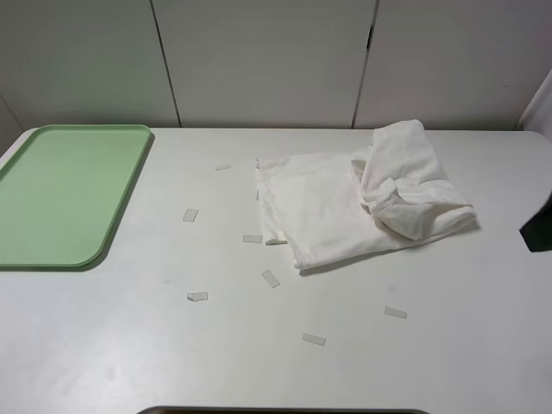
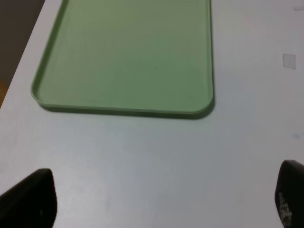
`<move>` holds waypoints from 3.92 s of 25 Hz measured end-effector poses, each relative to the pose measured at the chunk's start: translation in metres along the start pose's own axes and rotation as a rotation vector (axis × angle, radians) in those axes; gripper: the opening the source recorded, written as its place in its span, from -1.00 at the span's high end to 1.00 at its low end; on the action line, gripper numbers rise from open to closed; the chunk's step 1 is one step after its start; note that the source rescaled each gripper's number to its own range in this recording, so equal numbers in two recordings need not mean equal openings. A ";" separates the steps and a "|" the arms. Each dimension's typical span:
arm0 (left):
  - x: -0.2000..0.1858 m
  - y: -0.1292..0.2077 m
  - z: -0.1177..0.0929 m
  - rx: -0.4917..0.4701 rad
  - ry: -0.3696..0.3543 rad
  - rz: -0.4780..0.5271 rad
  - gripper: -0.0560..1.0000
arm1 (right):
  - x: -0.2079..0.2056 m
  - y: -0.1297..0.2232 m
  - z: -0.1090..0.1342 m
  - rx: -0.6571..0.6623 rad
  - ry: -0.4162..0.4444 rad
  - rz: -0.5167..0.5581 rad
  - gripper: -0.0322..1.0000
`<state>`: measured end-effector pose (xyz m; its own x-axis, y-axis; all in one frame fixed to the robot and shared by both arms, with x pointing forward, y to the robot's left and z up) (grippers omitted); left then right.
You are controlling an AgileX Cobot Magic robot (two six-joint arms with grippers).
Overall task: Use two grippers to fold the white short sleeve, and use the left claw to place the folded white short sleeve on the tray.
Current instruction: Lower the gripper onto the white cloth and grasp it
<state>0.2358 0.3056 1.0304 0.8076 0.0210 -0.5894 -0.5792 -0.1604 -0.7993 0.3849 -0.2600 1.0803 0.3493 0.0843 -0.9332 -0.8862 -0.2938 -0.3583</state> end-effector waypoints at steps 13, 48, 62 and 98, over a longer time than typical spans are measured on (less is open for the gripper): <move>0.000 0.000 0.000 0.000 0.000 0.000 -0.81 | -0.054 0.107 0.004 0.056 0.044 -0.465 -1.00; 0.000 0.000 0.000 0.000 0.000 0.000 -0.81 | -0.023 0.148 0.005 0.164 0.253 -0.733 -1.00; 0.000 0.000 0.000 0.000 0.000 0.000 -0.81 | -0.024 0.148 0.005 0.161 0.255 -0.738 -1.00; 0.199 -0.133 -0.108 0.065 0.184 0.532 -0.81 | -0.024 0.147 0.005 0.161 0.256 -0.745 -1.00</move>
<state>0.4851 0.2248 1.0324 0.4051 -0.2197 -0.8875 -0.9127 -0.0403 -0.4066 0.2443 -0.3008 1.0499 0.9076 -0.0224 -0.4192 -0.4191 -0.1041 -0.9019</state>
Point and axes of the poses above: a point on each arm's last joint axis where the gripper is mounted, x pointing out along that axis toward the gripper, z along the wrist's bending axis when the last joint is at zero, y = z × x, the point moved 1 cm from there along x, pointing out along that axis toward the gripper, and after that the axes turned 6 degrees about -x, right-handed, at the moved point
